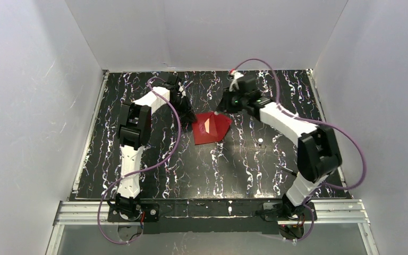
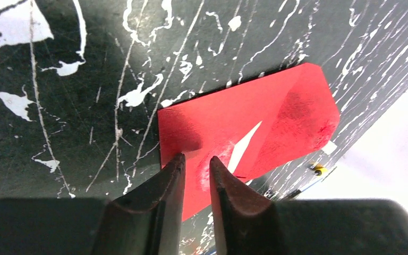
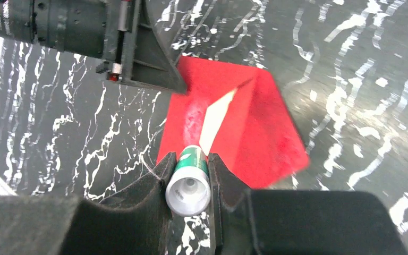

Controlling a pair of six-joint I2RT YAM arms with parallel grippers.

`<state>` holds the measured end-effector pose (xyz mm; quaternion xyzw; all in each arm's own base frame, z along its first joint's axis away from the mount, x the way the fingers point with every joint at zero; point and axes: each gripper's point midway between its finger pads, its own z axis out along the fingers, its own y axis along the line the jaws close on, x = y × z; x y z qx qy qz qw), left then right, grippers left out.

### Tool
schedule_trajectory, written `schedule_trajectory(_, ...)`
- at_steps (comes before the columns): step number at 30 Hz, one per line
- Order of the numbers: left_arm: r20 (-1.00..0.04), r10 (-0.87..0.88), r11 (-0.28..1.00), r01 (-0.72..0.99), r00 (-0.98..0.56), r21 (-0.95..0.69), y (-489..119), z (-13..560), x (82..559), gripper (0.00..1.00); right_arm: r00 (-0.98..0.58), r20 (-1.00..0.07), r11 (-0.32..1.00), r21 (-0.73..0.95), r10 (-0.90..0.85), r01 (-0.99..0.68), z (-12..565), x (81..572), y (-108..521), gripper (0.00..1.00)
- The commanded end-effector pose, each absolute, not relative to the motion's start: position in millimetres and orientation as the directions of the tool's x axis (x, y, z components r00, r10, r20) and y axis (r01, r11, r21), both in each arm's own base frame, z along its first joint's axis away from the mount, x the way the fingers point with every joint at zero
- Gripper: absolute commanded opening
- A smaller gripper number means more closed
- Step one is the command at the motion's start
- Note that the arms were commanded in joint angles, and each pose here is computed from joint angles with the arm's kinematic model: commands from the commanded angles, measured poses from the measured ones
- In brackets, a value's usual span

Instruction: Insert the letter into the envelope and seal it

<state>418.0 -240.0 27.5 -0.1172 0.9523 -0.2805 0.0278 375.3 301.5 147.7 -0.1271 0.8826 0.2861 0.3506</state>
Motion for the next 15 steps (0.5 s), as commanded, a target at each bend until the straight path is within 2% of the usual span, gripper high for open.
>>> schedule_trajectory(1, -0.037, -0.188, 0.799, -0.131, -0.981, -0.587, -246, 66, 420, 0.29, -0.870, -0.493, 0.748, 0.572, -0.017, -0.339, 138, 337, 268, 0.01)
schedule_trajectory(4, -0.072, -0.173, 0.779, -0.092, -0.982, -0.620, -250, 91, 421, 0.44, -0.935, -0.334, 0.751, 0.587, -0.117, -0.303, 121, 296, 250, 0.01)
schedule_trajectory(6, -0.083, -0.165, 0.773, -0.077, -0.983, -0.630, -249, 101, 418, 0.50, -0.960, -0.227, 0.742, 0.613, -0.164, -0.271, 113, 267, 244, 0.03)
schedule_trajectory(11, -0.073, -0.147, 0.784, -0.071, -0.986, -0.617, -241, 103, 399, 0.56, -0.979, -0.049, 0.765, 0.616, -0.197, -0.185, 94, 218, 225, 0.11)
schedule_trajectory(15, -0.060, -0.136, 0.801, -0.074, -0.989, -0.594, -234, 96, 385, 0.57, -0.977, 0.059, 0.788, 0.602, -0.205, -0.129, 75, 199, 217, 0.13)
